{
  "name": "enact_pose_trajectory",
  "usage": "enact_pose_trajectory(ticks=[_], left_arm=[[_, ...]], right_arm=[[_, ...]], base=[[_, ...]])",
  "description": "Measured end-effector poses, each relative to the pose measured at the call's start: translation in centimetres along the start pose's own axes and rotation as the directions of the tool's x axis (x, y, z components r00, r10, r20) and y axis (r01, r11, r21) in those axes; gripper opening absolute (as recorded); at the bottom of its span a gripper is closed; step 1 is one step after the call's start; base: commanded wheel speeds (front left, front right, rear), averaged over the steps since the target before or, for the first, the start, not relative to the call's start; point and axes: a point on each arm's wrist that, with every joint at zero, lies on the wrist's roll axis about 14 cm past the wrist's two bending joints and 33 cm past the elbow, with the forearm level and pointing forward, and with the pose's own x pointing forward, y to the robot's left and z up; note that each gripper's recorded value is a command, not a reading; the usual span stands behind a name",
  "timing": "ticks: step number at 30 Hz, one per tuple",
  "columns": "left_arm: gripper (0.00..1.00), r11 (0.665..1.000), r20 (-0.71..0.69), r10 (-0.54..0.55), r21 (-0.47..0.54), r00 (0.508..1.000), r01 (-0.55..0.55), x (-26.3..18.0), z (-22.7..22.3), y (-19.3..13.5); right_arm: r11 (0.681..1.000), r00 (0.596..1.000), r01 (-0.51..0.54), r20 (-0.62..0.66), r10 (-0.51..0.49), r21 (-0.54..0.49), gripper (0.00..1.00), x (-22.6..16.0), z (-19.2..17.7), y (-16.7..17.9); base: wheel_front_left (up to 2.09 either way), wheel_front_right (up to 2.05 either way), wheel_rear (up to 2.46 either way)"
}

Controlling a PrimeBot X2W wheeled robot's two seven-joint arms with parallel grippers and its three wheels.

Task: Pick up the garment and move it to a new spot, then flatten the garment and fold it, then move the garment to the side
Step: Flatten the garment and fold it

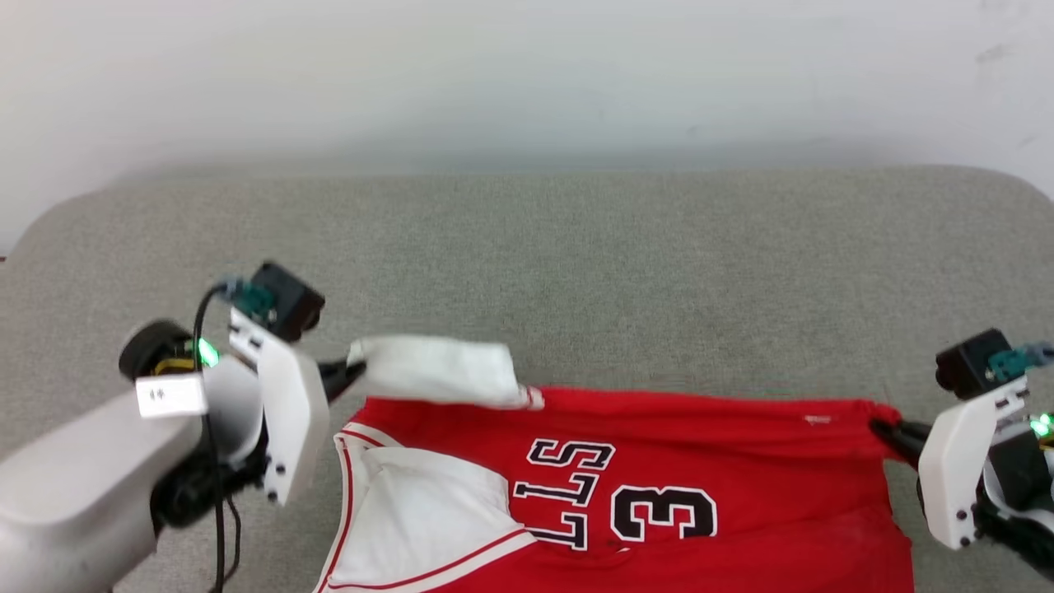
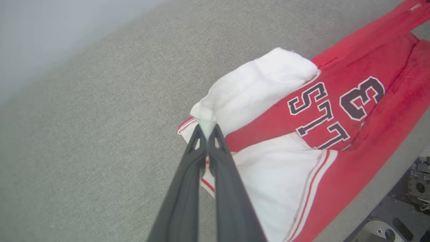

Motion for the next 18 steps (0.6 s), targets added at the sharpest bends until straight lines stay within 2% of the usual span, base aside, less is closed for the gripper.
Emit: enact_pose_trajectory(ticks=[4,12,18], left_arm=[[0.0,0.999,-0.025,0.003,-0.035,1.0,-0.004,-1.7,-2.5,-1.7],[0.0,0.986,-0.081,-0.006,-0.165,0.997,-0.008,-4.2,-8.2,-4.9],[0.0,0.969,-0.157,-0.025,-0.246,0.987,-0.015,-4.3,-12.2,-6.4]], right_arm=[[0.999,1.0,-0.009,-0.003,0.009,0.037,0.0,-1.3,-1.7,0.7],[0.995,0.999,-0.043,-0.025,0.045,0.088,0.0,-2.7,-5.0,2.6],[0.99,0.992,-0.05,-0.106,0.064,0.133,0.0,-2.9,-8.3,3.6]], base=[[0.0,0.0,0.0],[0.0,0.0,0.0],[0.0,0.0,0.0]])
